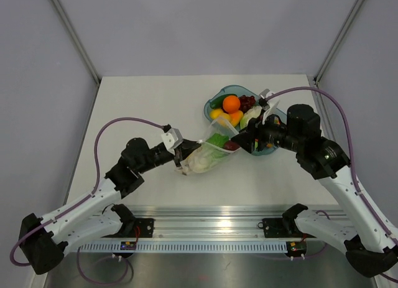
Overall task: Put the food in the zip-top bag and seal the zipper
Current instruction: Adjust the zipper food storage bag at the center of the board.
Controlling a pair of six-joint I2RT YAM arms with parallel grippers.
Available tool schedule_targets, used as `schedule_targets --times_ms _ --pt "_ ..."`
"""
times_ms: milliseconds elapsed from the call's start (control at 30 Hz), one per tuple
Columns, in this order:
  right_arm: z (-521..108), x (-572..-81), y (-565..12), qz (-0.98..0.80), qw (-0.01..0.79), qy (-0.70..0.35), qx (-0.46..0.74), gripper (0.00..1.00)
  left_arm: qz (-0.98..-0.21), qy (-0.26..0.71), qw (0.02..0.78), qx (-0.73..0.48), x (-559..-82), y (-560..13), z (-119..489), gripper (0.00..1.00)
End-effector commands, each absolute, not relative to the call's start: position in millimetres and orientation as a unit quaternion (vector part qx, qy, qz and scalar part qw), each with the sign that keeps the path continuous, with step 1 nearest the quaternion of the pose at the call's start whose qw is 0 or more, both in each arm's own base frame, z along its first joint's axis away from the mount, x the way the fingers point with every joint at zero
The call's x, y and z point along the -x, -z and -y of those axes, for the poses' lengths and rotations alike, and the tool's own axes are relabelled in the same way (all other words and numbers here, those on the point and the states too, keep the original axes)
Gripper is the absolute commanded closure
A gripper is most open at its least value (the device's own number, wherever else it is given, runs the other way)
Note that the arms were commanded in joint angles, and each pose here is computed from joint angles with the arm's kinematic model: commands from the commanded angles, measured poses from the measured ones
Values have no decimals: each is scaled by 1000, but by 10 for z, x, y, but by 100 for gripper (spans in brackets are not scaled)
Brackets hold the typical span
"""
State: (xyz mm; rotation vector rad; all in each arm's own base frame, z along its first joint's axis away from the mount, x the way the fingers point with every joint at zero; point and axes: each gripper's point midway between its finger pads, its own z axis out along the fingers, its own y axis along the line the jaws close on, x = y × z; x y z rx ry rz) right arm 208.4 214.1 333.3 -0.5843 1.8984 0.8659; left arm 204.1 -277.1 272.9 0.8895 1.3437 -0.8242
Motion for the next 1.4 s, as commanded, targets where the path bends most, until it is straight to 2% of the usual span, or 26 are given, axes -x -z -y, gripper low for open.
schedule_targets --times_ms 0,133,367,533,1067,1367 --pt "-2275 -2063 -3580 -702 508 -352 353 45 -513 396 643 -409 -1943 -3270 2827 100" --pt "-2463 -2011 -3604 -638 508 -369 447 45 -511 402 639 -411 -1951 -3295 2784 100" --pt "-2640 -2036 -3716 -537 555 -372 515 44 -513 399 642 -407 -1960 -3304 2664 100" --pt "-2804 -2036 -3697 -513 518 -398 558 43 -513 403 639 -407 -1946 -3329 2652 100" --pt "-3268 -2067 -3383 -465 482 -407 622 39 -527 398 634 -403 -2001 -3265 2609 100" --pt "-3403 -2124 -3271 -468 485 -417 611 44 -535 388 634 -401 -2034 -3258 2563 100"
